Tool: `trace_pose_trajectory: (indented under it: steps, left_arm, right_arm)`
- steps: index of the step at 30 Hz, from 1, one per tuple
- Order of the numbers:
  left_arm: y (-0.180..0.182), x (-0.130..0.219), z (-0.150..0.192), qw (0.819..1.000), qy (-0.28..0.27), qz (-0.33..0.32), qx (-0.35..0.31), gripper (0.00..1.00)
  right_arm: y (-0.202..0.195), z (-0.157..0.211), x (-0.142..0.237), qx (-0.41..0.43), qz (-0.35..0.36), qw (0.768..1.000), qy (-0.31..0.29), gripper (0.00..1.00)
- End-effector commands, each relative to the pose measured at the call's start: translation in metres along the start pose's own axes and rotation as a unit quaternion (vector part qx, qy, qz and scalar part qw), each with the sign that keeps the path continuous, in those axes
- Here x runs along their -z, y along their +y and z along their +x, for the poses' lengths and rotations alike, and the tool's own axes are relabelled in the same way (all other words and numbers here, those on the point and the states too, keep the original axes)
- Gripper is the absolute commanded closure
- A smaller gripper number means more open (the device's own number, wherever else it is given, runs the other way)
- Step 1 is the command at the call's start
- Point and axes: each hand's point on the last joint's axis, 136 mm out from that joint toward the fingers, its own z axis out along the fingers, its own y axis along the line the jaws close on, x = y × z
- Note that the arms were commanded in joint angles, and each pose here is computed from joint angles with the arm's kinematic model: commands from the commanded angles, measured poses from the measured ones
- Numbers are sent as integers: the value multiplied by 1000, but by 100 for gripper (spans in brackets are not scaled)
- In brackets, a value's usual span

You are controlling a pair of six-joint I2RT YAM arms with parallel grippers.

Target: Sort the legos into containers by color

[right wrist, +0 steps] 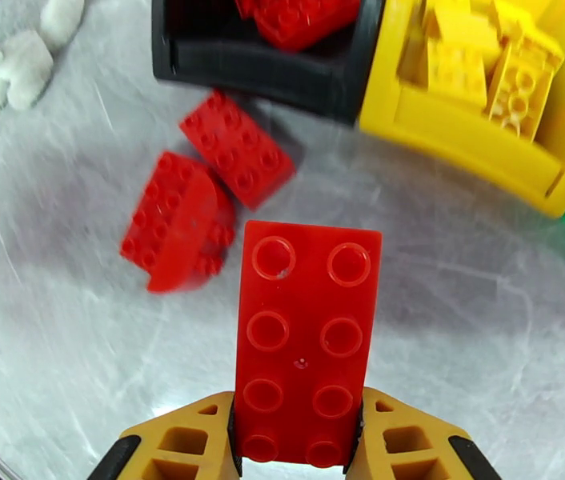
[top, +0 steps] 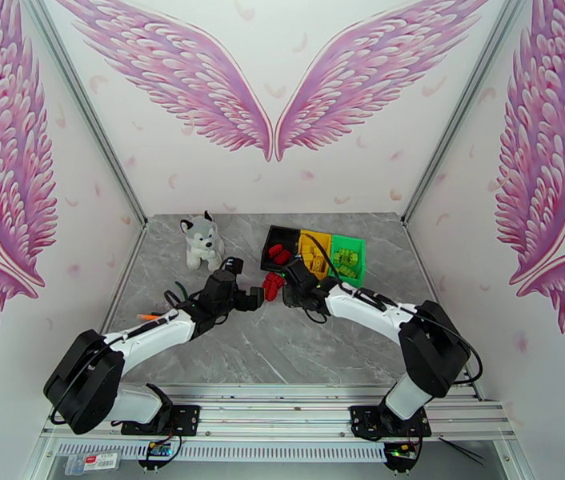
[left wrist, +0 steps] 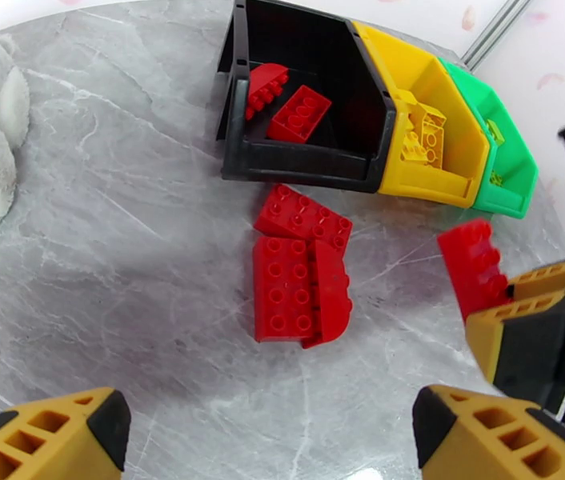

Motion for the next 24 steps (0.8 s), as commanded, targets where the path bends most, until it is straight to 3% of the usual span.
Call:
trace_pose_trajectory:
  steps: [1, 5, 12, 20, 24]
  left_arm:
    - [-9, 2, -15, 1000, -21, 2, -18, 1]
    - [-3, 10, -24, 998, -59, -9, -22, 1]
    - [0, 24, -35, 990, -134, -9, -34, 1]
    - [8, 31, -38, 988, -146, -28, -34, 1]
    - [11, 32, -39, 988, -147, -39, -30, 1]
  right_arm:
    - [-3, -40, 2, -5, 16, 999, -30, 80]
    - [8, -82, -8, -12, 18, 999, -49, 79]
    - [16, -123, -48, -32, 33, 998, -42, 70]
    - [21, -132, -73, -39, 26, 999, -25, 40]
    - [21, -124, -65, -41, 11, 999, -26, 33]
